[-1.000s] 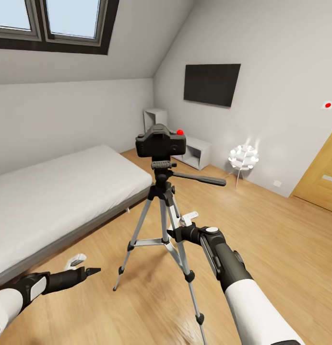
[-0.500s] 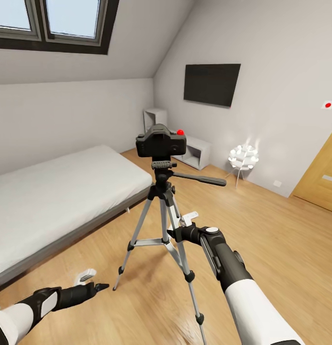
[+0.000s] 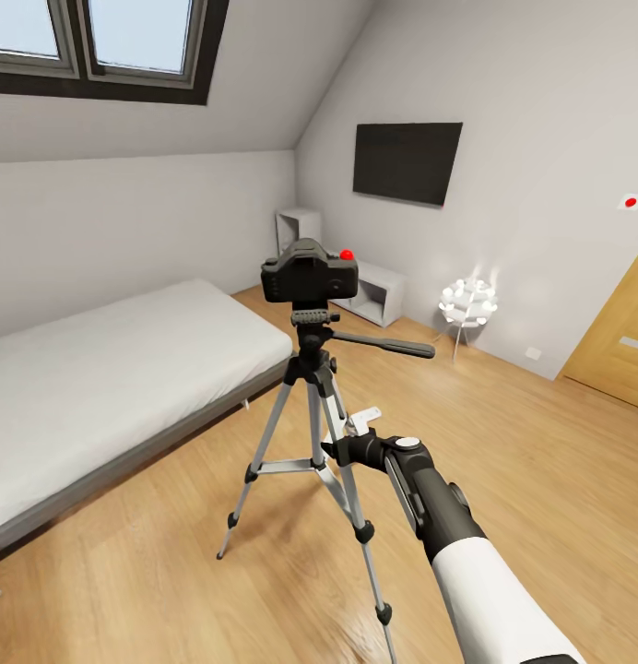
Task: Attach the digital camera to the camera tripod in the bedroom.
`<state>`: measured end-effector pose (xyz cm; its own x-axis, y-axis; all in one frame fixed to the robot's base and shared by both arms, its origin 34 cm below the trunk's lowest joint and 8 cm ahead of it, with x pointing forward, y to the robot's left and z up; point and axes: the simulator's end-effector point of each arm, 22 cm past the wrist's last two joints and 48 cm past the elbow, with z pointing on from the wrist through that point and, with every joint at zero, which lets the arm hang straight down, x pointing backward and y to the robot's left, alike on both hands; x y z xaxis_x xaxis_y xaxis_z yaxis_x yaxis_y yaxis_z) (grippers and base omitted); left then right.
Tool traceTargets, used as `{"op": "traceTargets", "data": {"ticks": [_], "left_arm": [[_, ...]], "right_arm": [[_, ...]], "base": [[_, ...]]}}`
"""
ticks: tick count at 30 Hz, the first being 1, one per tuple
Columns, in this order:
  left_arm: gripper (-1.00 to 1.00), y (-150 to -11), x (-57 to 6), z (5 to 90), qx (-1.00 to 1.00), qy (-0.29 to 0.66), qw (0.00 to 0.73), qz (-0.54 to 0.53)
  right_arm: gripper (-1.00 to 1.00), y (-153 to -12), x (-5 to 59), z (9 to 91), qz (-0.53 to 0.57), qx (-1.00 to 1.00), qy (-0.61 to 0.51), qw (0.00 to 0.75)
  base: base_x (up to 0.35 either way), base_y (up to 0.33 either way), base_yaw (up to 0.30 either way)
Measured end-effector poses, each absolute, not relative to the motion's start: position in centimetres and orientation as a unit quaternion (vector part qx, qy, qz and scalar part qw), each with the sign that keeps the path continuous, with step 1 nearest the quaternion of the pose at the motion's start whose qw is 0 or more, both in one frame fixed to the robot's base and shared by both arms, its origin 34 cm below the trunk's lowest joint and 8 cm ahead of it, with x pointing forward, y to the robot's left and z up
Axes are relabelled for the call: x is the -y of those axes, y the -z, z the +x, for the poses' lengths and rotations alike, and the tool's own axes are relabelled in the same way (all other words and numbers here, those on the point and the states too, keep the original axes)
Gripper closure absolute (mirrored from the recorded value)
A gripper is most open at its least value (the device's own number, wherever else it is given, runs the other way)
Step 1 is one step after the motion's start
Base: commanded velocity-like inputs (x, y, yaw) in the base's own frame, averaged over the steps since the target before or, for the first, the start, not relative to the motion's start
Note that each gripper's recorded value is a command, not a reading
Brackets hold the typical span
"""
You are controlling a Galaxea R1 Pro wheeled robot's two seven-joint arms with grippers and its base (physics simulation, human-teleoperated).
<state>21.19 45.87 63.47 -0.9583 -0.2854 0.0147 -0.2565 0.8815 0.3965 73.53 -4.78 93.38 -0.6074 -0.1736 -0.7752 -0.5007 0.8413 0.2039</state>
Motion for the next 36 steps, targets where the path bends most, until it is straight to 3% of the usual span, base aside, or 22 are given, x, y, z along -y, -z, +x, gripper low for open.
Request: {"op": "traceTargets", "data": {"ticks": [24, 25, 36], "left_arm": [[-1.0, -64.2, -47.2, 20.4, 0.954, 0.233, 0.038, 0.182], [-1.0, -64.1, -47.2, 20.4, 0.954, 0.233, 0.038, 0.182], [-1.0, -64.1, -47.2, 20.4, 0.955, 0.233, 0.038, 0.182]], "right_arm": [[1.0, -93.3, 4.9, 73.6, -0.192, -0.873, -0.205, 0.399], [-1.0, -93.3, 4.9, 73.6, -0.191, -0.873, -0.205, 0.398], [-1.0, -93.2, 5.1, 73.6, -0.194, -0.873, -0.199, 0.4]], "base": [[0.0, 0.0, 0.0], [0.0, 0.0, 0.0], [0.0, 0.0, 0.0]]}}
